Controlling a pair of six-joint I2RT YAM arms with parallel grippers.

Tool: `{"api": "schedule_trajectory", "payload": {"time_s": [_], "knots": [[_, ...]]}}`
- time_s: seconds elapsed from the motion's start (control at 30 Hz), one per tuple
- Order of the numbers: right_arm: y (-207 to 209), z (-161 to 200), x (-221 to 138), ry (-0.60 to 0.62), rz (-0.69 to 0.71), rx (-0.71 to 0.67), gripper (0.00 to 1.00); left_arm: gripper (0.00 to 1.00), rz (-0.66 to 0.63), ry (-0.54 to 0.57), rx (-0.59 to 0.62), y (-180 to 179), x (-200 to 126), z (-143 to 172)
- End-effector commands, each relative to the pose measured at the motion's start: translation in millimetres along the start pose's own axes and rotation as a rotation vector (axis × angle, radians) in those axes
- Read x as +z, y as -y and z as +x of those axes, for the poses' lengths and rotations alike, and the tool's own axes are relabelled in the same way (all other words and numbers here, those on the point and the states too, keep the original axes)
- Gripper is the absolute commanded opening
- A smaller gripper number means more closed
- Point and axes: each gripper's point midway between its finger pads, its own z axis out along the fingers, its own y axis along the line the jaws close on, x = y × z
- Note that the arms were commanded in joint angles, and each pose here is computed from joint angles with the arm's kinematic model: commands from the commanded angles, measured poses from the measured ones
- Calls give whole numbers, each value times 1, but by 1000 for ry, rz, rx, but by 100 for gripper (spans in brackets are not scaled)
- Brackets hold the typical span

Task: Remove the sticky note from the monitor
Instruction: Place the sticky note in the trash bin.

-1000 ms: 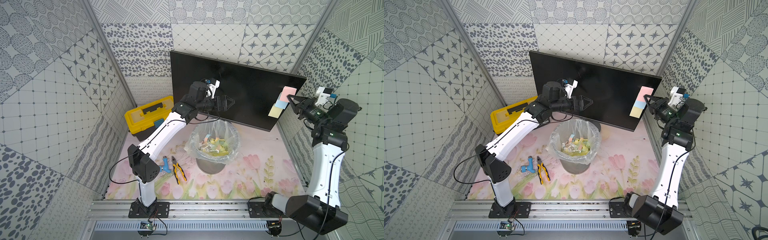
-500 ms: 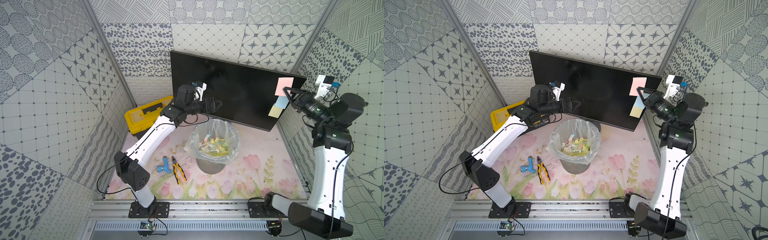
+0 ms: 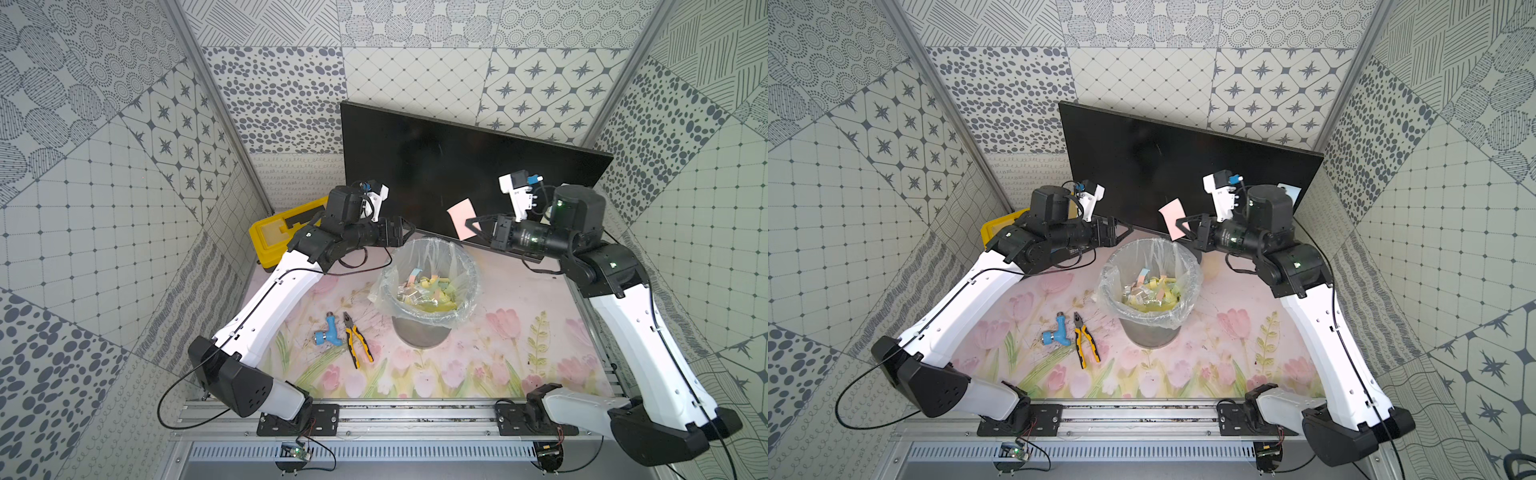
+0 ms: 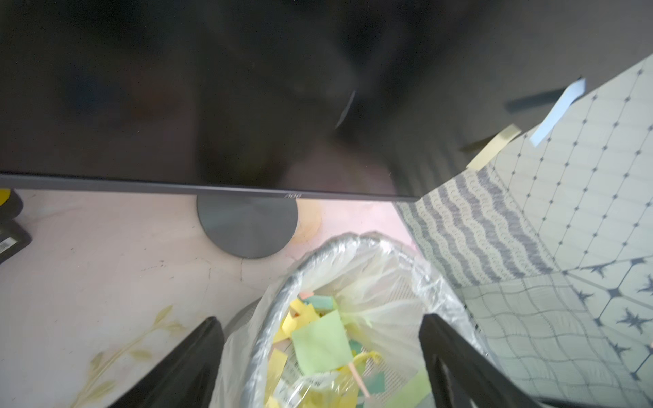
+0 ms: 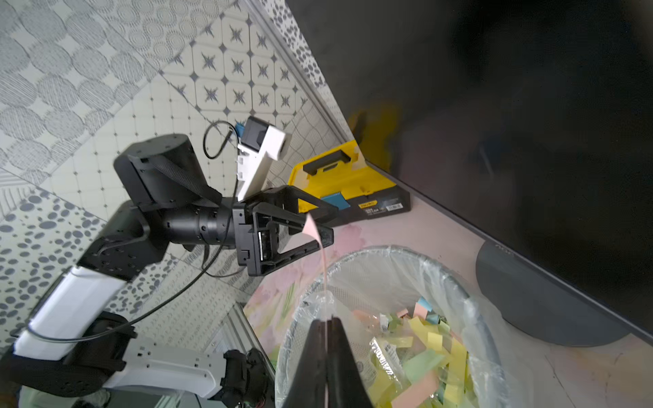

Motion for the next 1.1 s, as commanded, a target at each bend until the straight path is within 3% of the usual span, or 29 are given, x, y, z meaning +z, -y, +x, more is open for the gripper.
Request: {"api": "schedule_trajectory", "payload": {"time_s": [0.0, 0.23, 0.37, 0.67, 0.87, 1.07], "knots": [[20, 49, 30, -212, 177, -157, 0, 84, -79, -167, 76, -22, -15, 54], [28, 113, 77, -508, 317, -324, 0, 66, -110, -250, 52, -36, -13, 85], [30, 127, 87, -559, 331, -342, 0, 60, -143, -271, 38, -47, -7, 95], [49, 144, 85, -645, 413, -384, 14, 53, -148, -271, 24, -50, -2, 97], [47, 135, 82, -617, 420, -395, 54, 57, -142, -238, 27, -48, -2, 90], [39, 119, 72, -562, 412, -405, 82, 72, -116, -155, 47, -36, -6, 66]]}}
